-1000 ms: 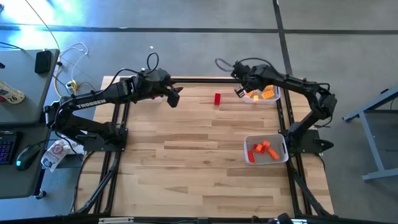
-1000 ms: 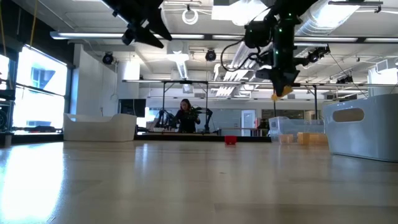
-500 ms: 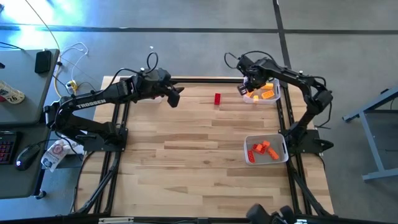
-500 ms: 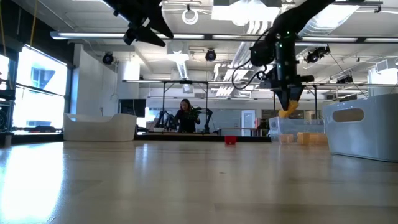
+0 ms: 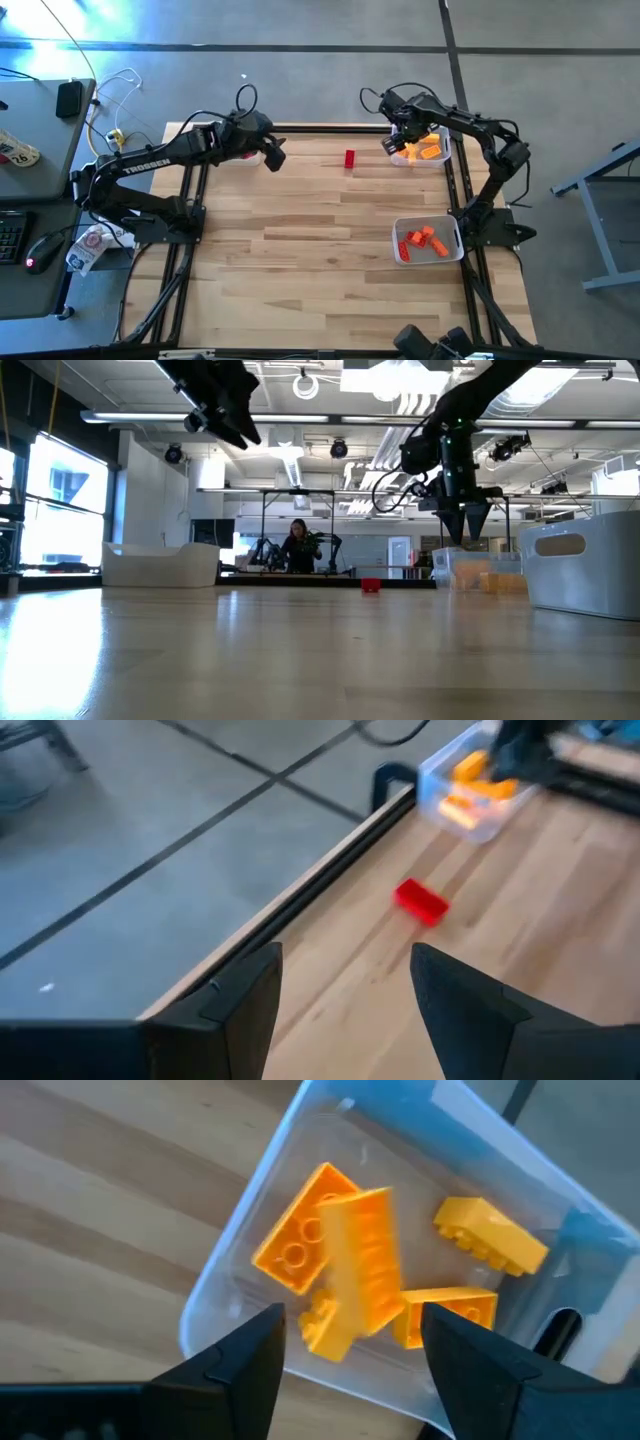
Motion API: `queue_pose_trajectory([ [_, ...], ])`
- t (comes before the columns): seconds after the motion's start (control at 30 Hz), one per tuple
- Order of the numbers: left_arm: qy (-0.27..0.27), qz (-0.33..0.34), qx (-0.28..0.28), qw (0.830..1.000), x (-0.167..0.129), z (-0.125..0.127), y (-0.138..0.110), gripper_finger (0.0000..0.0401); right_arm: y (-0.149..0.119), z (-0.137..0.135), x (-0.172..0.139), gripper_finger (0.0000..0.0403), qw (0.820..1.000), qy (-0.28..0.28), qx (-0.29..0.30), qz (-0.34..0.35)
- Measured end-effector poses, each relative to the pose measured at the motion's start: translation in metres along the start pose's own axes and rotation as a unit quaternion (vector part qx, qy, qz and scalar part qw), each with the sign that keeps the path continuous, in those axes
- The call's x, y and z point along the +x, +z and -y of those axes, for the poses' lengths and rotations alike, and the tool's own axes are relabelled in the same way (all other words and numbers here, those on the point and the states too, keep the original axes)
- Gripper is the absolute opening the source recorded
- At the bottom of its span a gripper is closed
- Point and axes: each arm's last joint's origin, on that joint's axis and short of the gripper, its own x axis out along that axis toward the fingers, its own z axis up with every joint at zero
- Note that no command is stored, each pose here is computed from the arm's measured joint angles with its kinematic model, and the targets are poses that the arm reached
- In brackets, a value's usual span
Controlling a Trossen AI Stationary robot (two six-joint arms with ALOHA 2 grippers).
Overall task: Sort & place blocks by color
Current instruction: Put the red game piece into the white bin
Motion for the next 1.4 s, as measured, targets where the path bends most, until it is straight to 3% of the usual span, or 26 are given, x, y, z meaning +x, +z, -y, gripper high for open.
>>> queue_pose_trajectory([
  [0.17, 0.038, -0.026, -0.013, 0.999, 0.005, -0.018, -0.003, 0.0207, 0.001, -0.004, -0.003, 0.0221, 0.999, 0.037, 0.018, 0.007],
  [0.43, 0.08, -0.042, -0.041, 0.995, 0.01, -0.046, -0.005, 0.0207, 0.009, -0.025, -0.022, 0.0221, 0.988, 0.113, 0.041, 0.101],
  [0.7, 0.099, -0.044, -0.056, 0.993, 0.011, -0.058, -0.005, 0.0207, 0.019, -0.059, -0.04, 0.0222, 0.957, 0.204, 0.031, 0.204],
  [0.9, 0.105, -0.044, -0.06, 0.992, 0.012, -0.062, -0.005, 0.0207, 0.022, -0.075, -0.052, 0.0222, 0.931, 0.258, 0.091, 0.241],
  [1.07, 0.105, -0.044, -0.06, 0.992, 0.012, -0.062, -0.005, 0.0207, 0.021, -0.086, -0.054, 0.0222, 0.926, 0.255, 0.113, 0.254],
  [1.4, 0.104, -0.027, -0.056, 0.993, 0.012, -0.062, -0.001, 0.0207, 0.023, -0.113, -0.023, 0.0222, 0.938, 0.239, 0.124, 0.217],
])
